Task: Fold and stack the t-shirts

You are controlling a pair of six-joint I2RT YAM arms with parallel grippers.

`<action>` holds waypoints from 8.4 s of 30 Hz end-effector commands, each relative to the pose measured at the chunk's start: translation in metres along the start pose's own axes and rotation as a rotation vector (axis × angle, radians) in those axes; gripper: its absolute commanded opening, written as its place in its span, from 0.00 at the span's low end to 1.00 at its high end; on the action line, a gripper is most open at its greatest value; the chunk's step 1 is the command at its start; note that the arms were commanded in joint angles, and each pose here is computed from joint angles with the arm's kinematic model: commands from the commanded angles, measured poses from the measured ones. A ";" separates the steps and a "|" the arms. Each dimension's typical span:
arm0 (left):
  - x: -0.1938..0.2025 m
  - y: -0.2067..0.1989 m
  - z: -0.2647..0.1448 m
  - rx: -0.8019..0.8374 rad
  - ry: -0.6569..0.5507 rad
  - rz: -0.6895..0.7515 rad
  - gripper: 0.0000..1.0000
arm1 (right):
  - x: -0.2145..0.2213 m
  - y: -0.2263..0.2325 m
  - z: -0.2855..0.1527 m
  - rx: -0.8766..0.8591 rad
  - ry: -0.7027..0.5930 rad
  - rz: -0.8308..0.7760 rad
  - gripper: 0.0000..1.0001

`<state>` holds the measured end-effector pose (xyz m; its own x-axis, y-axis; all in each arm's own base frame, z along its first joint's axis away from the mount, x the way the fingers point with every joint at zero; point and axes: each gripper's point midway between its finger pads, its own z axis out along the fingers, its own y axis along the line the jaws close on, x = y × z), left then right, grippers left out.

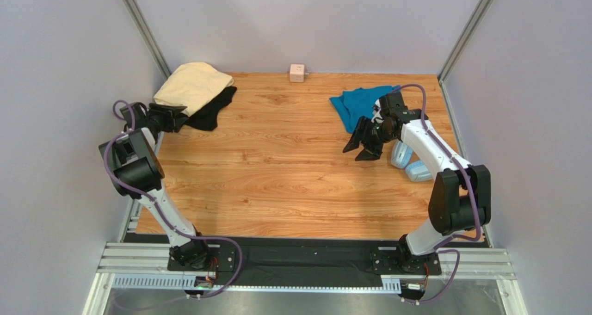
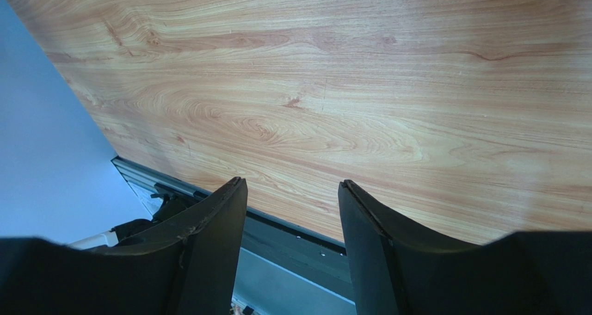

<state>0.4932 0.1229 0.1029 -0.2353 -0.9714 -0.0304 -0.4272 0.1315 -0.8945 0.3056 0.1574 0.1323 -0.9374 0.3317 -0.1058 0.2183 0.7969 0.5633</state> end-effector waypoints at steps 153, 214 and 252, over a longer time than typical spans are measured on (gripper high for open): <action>0.396 -0.048 -0.290 -0.020 0.914 0.830 0.51 | -0.093 0.084 0.144 -0.067 0.063 -0.192 0.72; 0.289 0.020 -0.206 -0.504 0.555 0.903 0.44 | 0.026 0.282 0.011 -0.388 0.041 -0.492 0.00; 0.278 0.018 -0.157 -0.404 0.627 0.762 0.47 | 0.080 0.098 0.062 0.119 0.413 -0.463 0.53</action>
<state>0.2556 -0.1020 0.1442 -0.9117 -0.3731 -0.1719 -0.2615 0.8498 -0.4577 0.2797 0.3023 0.1555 -0.9767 -0.2121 -0.0335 -0.1996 0.8391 0.5060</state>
